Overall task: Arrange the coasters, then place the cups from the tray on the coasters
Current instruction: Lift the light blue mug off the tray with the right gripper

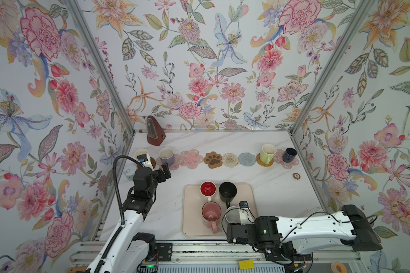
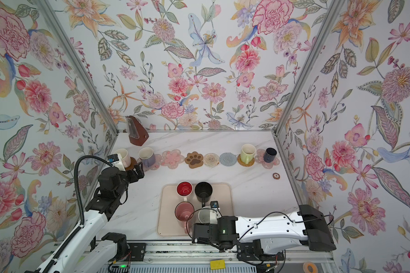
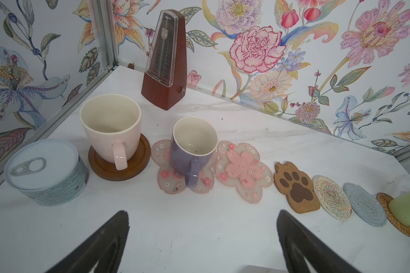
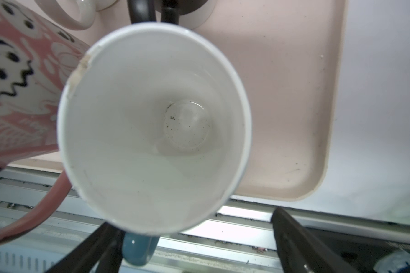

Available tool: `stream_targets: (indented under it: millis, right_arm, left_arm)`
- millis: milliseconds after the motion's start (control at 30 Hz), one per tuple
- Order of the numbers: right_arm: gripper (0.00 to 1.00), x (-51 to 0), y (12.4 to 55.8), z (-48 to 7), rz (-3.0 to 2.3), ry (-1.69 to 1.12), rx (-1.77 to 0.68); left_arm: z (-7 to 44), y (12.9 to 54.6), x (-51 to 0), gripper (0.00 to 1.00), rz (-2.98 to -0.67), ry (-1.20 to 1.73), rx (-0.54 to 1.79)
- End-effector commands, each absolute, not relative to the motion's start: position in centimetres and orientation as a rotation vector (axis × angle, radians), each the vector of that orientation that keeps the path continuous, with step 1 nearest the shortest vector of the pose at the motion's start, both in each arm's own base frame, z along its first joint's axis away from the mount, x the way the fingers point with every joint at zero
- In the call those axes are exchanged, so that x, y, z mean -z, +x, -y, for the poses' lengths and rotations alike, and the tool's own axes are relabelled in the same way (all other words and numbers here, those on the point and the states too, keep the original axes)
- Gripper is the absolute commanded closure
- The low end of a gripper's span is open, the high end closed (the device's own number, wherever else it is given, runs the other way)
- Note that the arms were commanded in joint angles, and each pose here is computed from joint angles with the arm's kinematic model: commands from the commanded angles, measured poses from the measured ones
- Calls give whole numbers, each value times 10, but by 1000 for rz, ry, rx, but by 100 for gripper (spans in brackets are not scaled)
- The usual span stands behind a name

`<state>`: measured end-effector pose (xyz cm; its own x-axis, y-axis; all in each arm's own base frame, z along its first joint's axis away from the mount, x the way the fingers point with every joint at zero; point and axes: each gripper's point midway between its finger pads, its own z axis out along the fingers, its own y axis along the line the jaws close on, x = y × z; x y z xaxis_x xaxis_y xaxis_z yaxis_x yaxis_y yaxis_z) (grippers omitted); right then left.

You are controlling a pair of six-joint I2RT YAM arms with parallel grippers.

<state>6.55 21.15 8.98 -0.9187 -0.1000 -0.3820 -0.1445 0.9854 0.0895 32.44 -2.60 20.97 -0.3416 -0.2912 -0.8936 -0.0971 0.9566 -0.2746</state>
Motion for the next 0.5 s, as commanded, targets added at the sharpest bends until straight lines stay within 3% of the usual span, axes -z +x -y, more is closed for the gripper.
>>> stream_targets:
  millis: [0, 167, 467]
  right_arm:
    - [10, -88, 66, -191, -2745, -178, -60]
    - [23, -85, 64, -186, -2755, -173, -61]
    - [33, -73, 57, -207, -2766, -204, -159]
  left_arm:
    - [24, 324, -212, 1, -1900, -294, 214]
    - [23, 323, -212, 1, -1895, -297, 213]
    - [24, 324, -213, 1, -1898, -295, 215]
